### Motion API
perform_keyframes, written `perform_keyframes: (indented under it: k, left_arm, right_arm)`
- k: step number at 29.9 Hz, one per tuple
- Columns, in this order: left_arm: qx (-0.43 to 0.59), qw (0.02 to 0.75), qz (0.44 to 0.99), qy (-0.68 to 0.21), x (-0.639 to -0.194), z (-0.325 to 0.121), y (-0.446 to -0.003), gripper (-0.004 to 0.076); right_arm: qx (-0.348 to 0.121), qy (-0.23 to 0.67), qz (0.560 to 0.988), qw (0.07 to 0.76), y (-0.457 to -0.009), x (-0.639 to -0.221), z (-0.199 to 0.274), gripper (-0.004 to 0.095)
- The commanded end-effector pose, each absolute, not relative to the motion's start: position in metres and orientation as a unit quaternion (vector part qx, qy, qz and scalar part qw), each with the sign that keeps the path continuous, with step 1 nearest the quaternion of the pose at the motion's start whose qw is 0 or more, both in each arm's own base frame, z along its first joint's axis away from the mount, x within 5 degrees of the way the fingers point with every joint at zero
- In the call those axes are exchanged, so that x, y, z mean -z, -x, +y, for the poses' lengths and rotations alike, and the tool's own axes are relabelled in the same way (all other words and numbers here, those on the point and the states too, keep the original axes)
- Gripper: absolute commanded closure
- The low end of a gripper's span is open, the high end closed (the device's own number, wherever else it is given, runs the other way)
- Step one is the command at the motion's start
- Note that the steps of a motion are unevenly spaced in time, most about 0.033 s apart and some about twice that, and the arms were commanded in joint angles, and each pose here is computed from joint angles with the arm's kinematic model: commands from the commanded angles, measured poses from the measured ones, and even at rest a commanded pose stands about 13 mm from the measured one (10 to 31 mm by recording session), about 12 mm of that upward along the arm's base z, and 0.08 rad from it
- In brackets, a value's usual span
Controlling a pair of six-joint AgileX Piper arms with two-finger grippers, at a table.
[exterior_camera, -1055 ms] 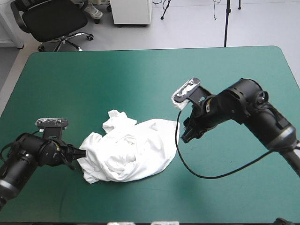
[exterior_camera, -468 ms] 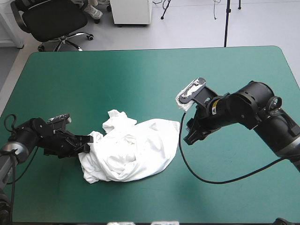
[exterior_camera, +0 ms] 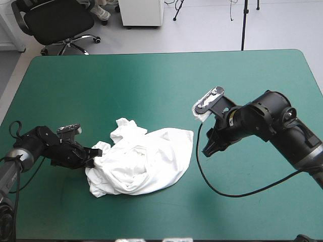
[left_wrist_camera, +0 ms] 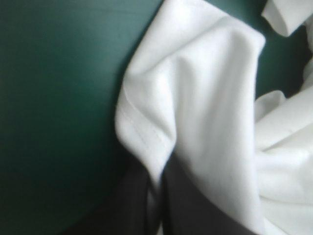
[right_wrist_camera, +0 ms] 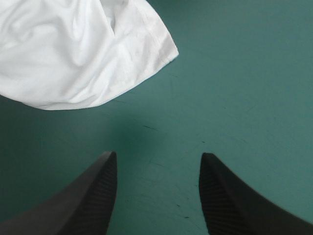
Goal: Fold the cloth
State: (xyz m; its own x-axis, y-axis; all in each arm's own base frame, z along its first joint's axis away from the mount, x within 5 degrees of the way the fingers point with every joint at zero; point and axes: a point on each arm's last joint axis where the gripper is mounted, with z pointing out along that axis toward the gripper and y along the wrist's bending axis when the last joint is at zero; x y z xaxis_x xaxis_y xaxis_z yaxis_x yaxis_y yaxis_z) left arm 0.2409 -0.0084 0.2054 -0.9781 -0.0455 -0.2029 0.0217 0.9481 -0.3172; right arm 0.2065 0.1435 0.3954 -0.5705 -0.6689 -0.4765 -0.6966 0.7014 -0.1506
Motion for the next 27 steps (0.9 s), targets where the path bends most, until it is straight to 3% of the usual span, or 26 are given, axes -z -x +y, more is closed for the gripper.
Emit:
perform_keyframes:
  k: [1, 6, 12, 20, 27]
  left_arm:
    - [0.168, 0.127, 0.978, 0.0, -0.216, -0.01, -0.243, 0.0741]
    - [0.168, 0.127, 0.978, 0.0, -0.216, -0.01, -0.243, 0.0741]
    - [0.169, 0.127, 0.977, 0.001, -0.216, -0.01, -0.243, 0.0741]
    - [0.17, 0.126, 0.977, 0.002, -0.216, -0.011, -0.243, 0.0741]
    - [0.171, 0.125, 0.977, 0.001, -0.216, -0.011, -0.243, 0.0741]
  right_arm:
    - [-0.026, 0.371, 0.883, 0.287, -0.207, -0.389, 0.14, 0.0449]
    - [-0.076, 0.33, 0.892, 0.298, -0.224, -0.355, 0.146, 0.0434]
    - [-0.113, 0.284, 0.915, 0.265, -0.265, -0.313, 0.154, 0.0291]
    - [-0.14, 0.285, 0.925, 0.211, -0.304, -0.256, 0.181, 0.0294]
    - [-0.143, 0.283, 0.927, 0.201, -0.331, -0.244, 0.196, 0.0306]
